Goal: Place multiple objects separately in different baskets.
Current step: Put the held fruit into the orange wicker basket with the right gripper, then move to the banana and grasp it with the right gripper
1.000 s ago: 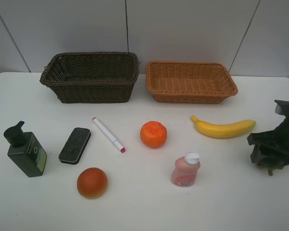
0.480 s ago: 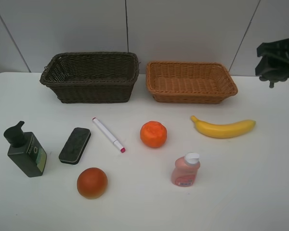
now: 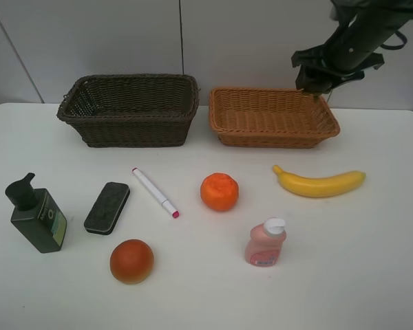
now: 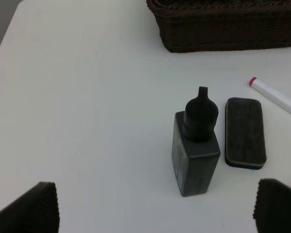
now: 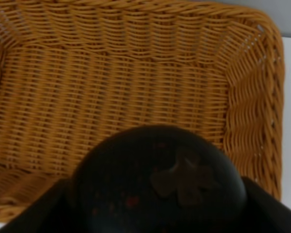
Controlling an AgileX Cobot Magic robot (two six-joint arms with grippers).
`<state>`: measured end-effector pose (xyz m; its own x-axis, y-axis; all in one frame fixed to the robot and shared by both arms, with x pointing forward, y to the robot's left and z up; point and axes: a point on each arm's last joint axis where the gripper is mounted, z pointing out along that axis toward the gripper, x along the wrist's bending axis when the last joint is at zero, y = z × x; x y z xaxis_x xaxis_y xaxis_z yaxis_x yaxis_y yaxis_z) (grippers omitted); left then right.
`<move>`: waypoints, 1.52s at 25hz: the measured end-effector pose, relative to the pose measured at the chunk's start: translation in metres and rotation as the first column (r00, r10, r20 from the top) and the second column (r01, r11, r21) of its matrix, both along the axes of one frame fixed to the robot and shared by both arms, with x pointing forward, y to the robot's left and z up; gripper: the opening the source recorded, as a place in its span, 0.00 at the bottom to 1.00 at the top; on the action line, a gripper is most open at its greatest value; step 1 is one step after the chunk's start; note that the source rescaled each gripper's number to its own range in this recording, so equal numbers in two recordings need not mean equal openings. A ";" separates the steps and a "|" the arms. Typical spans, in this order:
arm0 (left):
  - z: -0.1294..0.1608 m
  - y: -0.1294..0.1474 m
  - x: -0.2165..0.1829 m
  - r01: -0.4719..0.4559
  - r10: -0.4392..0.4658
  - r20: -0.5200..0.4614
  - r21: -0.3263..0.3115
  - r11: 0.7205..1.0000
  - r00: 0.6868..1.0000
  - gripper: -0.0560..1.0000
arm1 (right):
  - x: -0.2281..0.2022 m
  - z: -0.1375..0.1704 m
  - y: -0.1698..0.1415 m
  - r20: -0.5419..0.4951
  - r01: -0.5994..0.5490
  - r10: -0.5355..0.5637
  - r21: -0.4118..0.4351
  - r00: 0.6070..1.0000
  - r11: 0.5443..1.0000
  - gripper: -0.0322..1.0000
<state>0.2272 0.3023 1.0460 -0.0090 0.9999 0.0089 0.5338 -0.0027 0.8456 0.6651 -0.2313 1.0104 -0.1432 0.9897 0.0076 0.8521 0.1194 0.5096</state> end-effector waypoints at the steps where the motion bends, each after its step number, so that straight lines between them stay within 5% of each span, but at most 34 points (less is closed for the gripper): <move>1: 0.000 0.000 0.000 0.000 0.000 0.000 0.000 1.000 1.000 1.00 | 0.006 -0.010 0.001 -0.015 0.000 0.000 -0.002 1.000 1.000 0.67; 8: 0.000 0.000 0.000 0.000 0.000 0.000 0.000 1.000 1.000 1.00 | 0.021 -0.072 0.005 -0.121 0.006 -0.006 -0.004 0.993 1.000 0.67; 21: 0.000 0.000 0.000 0.000 0.000 0.000 0.000 1.000 1.000 1.00 | 0.023 -0.072 0.005 -0.109 0.006 -0.006 -0.001 0.994 1.000 0.67; 26: 0.000 0.000 0.000 0.000 0.000 0.000 0.000 1.000 1.000 1.00 | 0.023 -0.072 0.004 -0.106 0.000 -0.002 -0.016 0.994 1.000 0.95; 38: 0.000 0.000 0.000 0.000 0.000 0.000 0.000 1.000 1.000 1.00 | 0.016 -0.044 0.001 -0.082 -0.025 0.022 -0.045 0.996 0.999 0.98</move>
<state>0.2272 0.3023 1.0460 -0.0090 0.9999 0.0089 0.5338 -0.0027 0.8456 0.6807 -0.2301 0.9669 -0.1672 0.9856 -0.0252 0.8873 0.1616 0.4320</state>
